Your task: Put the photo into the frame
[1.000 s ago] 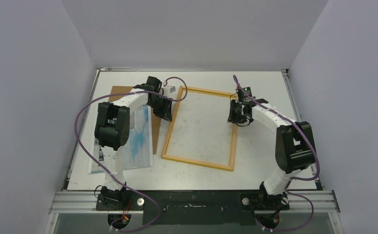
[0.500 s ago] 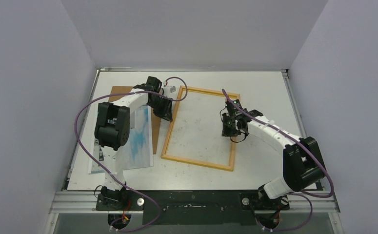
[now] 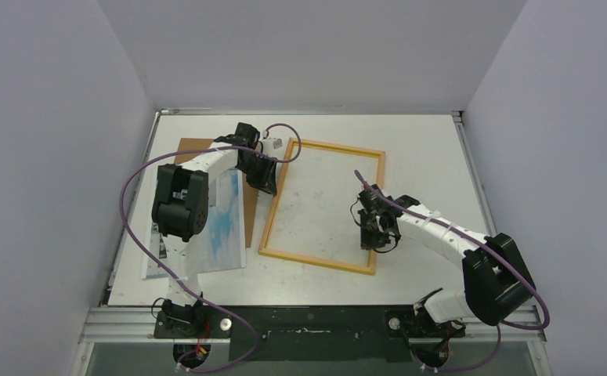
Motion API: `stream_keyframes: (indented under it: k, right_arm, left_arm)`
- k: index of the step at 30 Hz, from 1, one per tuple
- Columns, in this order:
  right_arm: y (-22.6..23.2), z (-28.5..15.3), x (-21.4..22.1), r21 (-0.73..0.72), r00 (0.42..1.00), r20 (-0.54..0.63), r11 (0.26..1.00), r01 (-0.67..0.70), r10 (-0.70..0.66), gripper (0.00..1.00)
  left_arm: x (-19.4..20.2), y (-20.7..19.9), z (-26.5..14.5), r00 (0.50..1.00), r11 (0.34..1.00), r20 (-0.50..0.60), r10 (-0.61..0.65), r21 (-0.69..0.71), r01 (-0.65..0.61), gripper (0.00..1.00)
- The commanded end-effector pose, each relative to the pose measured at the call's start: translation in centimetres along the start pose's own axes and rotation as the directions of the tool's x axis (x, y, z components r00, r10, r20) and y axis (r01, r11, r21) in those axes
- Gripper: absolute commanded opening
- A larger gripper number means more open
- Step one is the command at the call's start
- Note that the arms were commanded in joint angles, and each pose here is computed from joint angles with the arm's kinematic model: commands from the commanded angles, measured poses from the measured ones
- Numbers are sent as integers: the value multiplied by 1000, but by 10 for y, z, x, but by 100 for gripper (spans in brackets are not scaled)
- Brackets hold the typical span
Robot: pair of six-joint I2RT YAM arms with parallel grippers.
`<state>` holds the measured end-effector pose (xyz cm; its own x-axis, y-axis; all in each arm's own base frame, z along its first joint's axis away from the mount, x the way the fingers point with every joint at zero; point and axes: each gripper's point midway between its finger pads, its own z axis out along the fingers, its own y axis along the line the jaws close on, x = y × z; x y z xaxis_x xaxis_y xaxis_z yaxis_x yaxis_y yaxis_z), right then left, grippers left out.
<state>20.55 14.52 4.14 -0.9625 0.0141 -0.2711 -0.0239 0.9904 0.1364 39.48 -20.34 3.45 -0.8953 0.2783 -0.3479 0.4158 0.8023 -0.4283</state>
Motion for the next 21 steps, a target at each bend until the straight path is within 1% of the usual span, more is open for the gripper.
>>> stream_keyframes:
  k: [1, 5, 13, 21]
  right_arm:
    - [-2, -7, 0, 17, 999, 29, 1000, -19, 19, 14]
    - [-3, 0, 4, 25, 1000, 11, 1000, -11, 10, 14]
    - [-2, 11, -10, 53, 999, 27, 998, 15, -16, 14]
    - [-7, 19, -14, 62, 1000, 25, 998, 7, -9, 14]
  left_arm:
    - [-15, -15, -16, 998, 999, 54, 32, 26, -33, 23]
    - [-15, -15, -17, 998, 999, 55, 32, 25, -33, 23]
    - [-13, -16, -17, 998, 999, 53, 32, 28, -34, 23]
    - [-8, -17, -16, 998, 999, 47, 32, 34, -34, 23]
